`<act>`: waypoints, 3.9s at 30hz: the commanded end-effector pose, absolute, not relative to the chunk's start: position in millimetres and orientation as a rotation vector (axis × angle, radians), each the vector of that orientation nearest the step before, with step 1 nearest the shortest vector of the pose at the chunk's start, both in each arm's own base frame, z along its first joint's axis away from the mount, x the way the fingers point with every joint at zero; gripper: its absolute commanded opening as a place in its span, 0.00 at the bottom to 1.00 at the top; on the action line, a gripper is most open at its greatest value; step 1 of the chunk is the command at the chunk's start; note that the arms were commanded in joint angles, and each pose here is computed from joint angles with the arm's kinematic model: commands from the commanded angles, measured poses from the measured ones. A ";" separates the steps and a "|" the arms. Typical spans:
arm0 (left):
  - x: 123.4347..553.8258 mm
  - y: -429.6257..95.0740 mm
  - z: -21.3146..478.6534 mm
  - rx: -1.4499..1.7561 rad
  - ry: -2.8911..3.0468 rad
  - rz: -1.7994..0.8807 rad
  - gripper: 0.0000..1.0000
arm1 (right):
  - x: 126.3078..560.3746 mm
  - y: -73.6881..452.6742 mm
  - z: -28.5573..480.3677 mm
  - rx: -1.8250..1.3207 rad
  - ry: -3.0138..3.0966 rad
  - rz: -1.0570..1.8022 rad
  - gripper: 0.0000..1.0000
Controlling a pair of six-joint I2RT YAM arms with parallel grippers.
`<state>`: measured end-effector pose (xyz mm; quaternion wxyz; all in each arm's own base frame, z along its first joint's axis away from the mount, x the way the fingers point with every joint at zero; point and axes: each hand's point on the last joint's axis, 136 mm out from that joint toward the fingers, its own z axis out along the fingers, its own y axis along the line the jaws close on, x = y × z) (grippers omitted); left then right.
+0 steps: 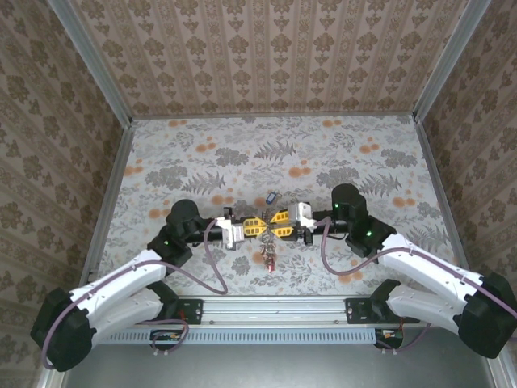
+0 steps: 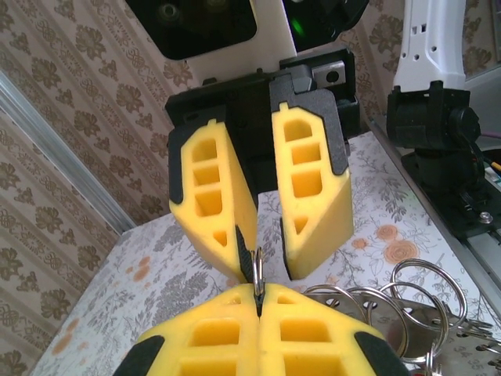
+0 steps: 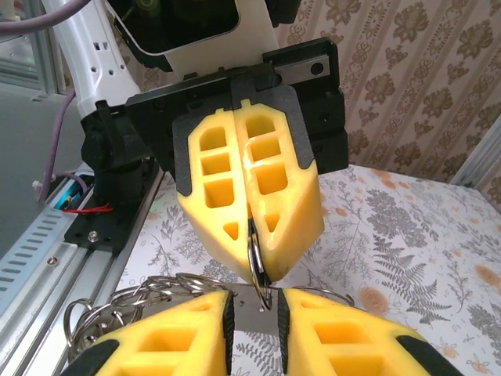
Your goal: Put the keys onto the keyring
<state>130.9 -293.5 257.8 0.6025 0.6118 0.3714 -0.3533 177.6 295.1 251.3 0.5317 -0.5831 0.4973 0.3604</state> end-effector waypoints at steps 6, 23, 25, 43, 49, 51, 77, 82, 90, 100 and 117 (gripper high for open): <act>126.7 -296.8 282.4 1.355 0.759 -0.840 0.00 | 176.1 303.8 263.2 -1.404 1.130 0.871 0.23; 137.6 -302.7 265.5 1.400 0.926 -0.861 0.03 | 175.3 296.4 264.7 -1.396 1.123 0.805 0.00; 138.0 -303.2 261.7 1.421 0.954 -0.864 0.08 | 177.2 294.8 261.0 -1.409 1.142 0.776 0.00; 141.0 -306.7 248.5 1.465 1.020 -0.870 0.22 | 192.3 290.3 251.9 -1.387 1.201 0.655 0.00; 140.7 -305.4 247.7 1.463 1.030 -0.869 0.30 | 193.7 286.9 247.9 -1.384 1.211 0.626 0.00; 140.7 -305.5 246.8 1.464 1.031 -0.867 0.30 | 194.7 285.7 246.0 -1.382 1.221 0.616 0.00; 194.4 -283.8 271.1 1.131 1.365 -0.693 0.79 | 223.2 233.9 256.5 -1.099 1.384 0.431 0.00; 245.0 -254.6 265.8 0.858 1.719 -0.553 0.92 | 234.3 195.3 266.0 -0.963 1.498 0.299 0.00; 289.4 -281.7 205.6 0.837 2.103 -0.636 0.83 | 252.4 128.9 290.7 -0.809 1.585 0.019 0.00; 331.3 -319.3 136.6 1.084 2.375 -0.975 0.48 | 256.5 114.5 292.9 -0.767 1.653 0.087 0.00; 370.3 -335.8 38.3 1.088 2.697 -0.840 0.49 | 224.4 131.6 284.5 -0.835 1.685 0.283 0.00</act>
